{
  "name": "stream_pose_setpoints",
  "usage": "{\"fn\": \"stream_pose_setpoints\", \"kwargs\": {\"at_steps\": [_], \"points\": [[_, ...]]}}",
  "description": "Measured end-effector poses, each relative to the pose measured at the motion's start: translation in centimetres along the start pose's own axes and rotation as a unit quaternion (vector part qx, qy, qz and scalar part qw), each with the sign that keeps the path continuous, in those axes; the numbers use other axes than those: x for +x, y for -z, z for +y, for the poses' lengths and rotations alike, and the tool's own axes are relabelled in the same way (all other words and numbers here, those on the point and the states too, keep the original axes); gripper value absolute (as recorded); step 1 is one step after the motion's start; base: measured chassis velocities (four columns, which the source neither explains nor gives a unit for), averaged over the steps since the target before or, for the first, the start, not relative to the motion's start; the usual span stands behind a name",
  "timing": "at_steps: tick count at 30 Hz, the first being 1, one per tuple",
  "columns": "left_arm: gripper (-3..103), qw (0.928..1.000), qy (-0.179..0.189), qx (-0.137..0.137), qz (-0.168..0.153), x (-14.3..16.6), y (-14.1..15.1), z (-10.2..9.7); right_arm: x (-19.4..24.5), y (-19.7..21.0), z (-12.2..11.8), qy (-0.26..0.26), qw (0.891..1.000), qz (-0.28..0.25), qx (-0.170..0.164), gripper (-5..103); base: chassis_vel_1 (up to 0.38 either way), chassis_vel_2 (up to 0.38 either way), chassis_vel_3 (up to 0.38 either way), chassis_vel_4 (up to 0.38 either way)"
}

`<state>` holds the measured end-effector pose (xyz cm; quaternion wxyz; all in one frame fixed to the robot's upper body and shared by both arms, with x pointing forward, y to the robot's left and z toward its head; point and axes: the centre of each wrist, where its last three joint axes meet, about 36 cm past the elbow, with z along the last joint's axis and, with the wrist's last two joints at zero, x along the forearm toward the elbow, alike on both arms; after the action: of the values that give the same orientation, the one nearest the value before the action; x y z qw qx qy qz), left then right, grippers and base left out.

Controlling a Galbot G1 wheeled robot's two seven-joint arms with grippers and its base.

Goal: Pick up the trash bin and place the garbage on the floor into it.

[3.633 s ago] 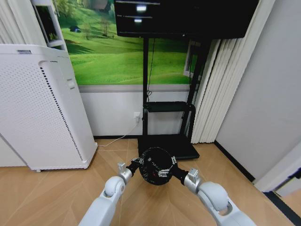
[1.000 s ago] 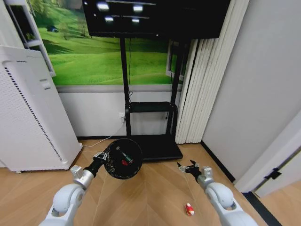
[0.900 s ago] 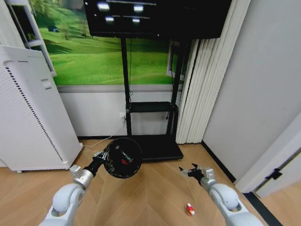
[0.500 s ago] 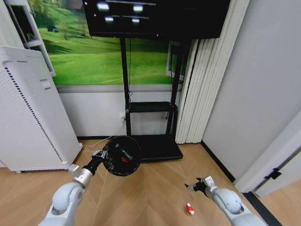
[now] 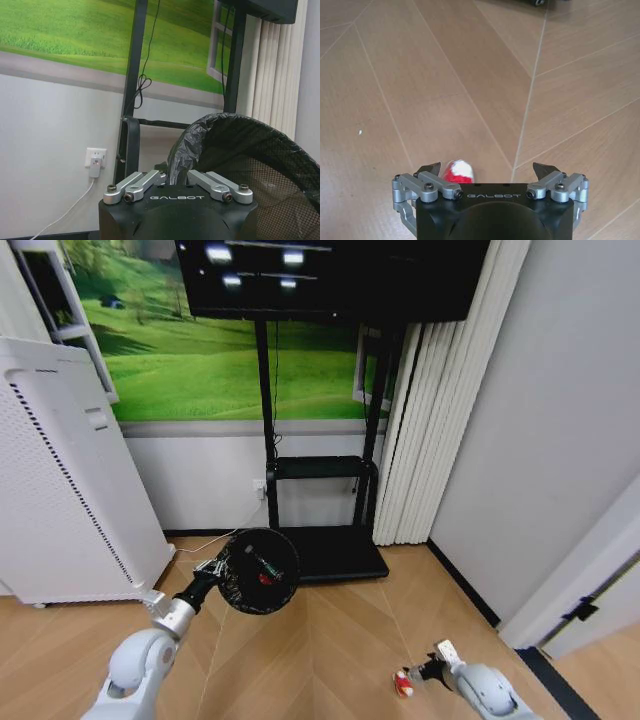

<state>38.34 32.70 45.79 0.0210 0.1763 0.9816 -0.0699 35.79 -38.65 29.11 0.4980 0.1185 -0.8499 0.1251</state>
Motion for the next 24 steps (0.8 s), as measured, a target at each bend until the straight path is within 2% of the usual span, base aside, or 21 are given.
{"fn": "stream_pose_setpoints", "kwargs": {"at_steps": [4,13,24], "points": [[6,1.0,0.0,0.001,0.002,0.1,-0.2,-0.1,-0.5,-0.2,0.9,0.006,1.0,0.004,-0.016,100,0.0,0.0,0.0,0.0],[6,1.0,0.0,0.0,0.006,0.4,-0.4,-0.2,-1.2,0.0,1.4,0.017,0.999,0.016,-0.045,100,0.0,0.0,0.0,0.0],[6,1.0,-0.004,-0.003,0.006,-0.1,-0.5,-0.3,-3.3,-0.9,2.6,0.024,0.997,0.024,-0.064,100,0.0,0.0,0.0,0.0]]}}
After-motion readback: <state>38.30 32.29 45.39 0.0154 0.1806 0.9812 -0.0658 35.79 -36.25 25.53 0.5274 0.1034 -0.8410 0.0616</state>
